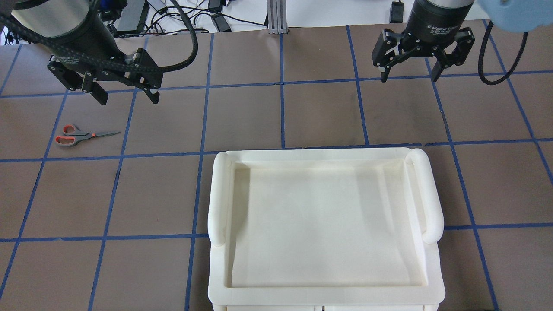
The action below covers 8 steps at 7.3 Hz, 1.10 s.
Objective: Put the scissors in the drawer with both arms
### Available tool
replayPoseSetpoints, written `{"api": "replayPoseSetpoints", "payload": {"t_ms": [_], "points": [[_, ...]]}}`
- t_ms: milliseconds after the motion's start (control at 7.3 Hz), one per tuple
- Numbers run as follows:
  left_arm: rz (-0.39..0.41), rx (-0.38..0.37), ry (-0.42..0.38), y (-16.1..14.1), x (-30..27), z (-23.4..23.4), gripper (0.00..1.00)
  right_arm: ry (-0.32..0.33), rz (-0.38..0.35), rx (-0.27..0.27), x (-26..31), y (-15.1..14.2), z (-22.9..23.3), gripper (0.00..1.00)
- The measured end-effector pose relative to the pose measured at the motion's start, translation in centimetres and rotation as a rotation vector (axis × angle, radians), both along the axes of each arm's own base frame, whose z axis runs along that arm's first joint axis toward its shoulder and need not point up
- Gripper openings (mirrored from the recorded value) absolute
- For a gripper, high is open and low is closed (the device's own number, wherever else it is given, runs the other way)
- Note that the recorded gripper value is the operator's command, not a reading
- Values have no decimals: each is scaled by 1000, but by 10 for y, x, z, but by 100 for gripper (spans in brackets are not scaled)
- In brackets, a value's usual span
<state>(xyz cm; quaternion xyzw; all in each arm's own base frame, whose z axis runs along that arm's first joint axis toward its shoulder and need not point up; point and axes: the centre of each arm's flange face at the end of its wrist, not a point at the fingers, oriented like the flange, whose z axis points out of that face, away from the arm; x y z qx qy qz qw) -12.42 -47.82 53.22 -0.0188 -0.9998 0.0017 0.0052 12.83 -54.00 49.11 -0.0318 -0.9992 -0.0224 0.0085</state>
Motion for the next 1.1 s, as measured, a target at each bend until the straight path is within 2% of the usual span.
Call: {"api": "replayPoseSetpoints", "payload": {"t_ms": [274,411,685,822,959,1096], "points": [[-29,3,-2,0,2,-3,98,-9,3,-2,1,0,0,100],[-125,-9,-5,-6,12,-4,98,-12,6,-2,1,0,0,100],[-417,-32,-15,-30,76,-13,98,-12,-6,-5,2,0,0,100],[-601,-21,-33,-42,108,-25,100,-10,-59,-8,3,-2,-2,100],[-764,-10,-52,-53,132,-40,100,-4,-189,-9,7,-1,-4,100],[-892,-13,-67,-64,150,-56,100,6,-353,-6,13,-1,-7,100]]}}
